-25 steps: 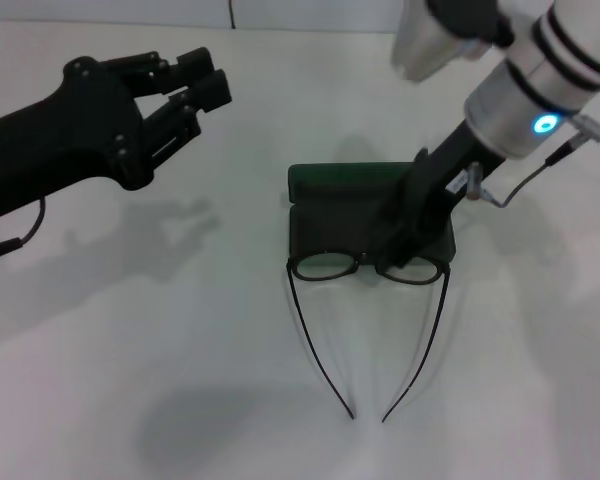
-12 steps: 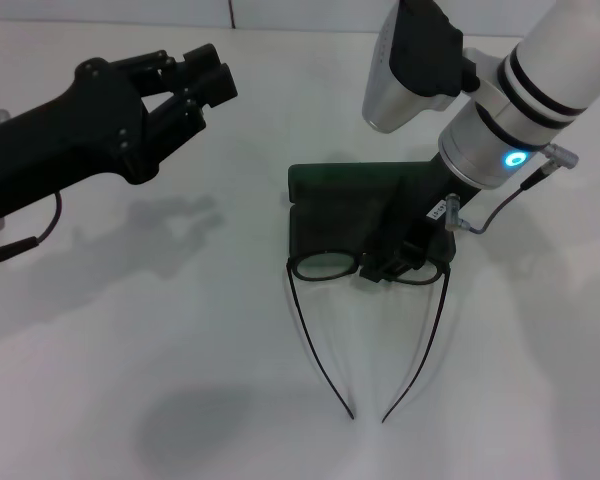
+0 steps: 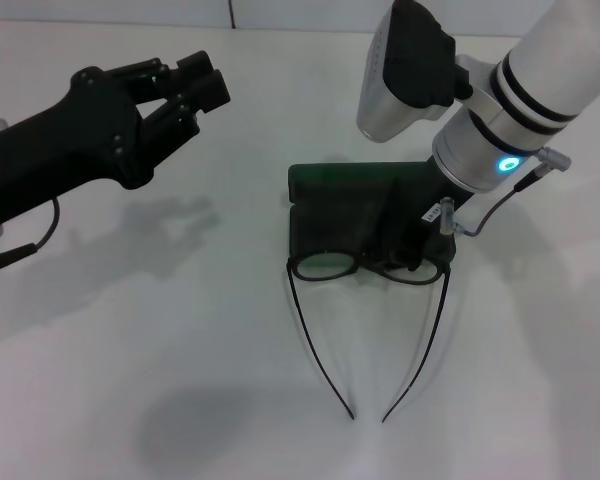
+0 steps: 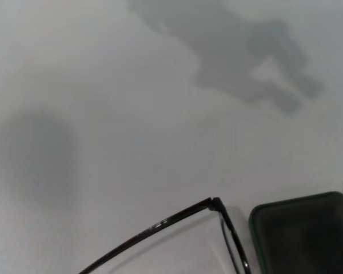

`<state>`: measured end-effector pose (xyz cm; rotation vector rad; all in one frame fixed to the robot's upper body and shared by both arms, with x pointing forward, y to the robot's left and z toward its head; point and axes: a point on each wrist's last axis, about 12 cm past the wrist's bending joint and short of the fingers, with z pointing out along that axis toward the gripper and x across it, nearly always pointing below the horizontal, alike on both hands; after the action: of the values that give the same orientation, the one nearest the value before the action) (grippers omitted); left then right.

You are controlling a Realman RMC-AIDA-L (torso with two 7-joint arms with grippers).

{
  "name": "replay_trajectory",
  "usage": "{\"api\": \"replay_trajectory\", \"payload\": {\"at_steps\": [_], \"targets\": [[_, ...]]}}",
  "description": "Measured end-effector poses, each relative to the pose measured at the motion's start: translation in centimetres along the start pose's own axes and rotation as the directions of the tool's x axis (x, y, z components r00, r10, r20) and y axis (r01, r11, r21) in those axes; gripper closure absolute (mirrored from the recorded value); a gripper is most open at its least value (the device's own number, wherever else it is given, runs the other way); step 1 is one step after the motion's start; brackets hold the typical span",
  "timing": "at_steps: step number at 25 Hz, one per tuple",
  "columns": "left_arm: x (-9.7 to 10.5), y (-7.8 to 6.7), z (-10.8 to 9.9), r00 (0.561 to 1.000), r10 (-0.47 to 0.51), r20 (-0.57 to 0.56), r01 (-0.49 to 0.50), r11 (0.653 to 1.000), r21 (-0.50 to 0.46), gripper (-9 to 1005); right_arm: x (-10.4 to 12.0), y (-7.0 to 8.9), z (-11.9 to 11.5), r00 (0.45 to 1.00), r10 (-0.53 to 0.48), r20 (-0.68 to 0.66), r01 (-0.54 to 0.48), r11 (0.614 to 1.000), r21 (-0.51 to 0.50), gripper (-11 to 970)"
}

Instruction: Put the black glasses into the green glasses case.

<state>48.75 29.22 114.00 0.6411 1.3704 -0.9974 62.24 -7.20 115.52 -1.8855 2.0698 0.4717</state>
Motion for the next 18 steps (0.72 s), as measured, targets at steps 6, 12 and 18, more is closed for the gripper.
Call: {"api": "replay_trajectory", "payload": {"at_steps": [6,12,18], "targets": [[0.4,0.1,0.1,1.0,0.004,0.004,-0.004,1.0,0.006,836,0.3,-0.1,0.2,1.0,0.014,0.019,-0.014,1.0,0.01,822],[0.5,0.1,0.3,1.0,0.007,0.007,-0.007,1.0,0.017,846,0.9,0.3,0.2,0.999,0.016,0.043,-0.016,1.0,0.006,902],[0.1,-0.6,-0.2,1.0,-0.001,0.026,-0.001,0.996,0.085,857,1.2,2.0,-2.2,0.976,-0.036,0.215,0.022,0.997,0.067,910]]}}
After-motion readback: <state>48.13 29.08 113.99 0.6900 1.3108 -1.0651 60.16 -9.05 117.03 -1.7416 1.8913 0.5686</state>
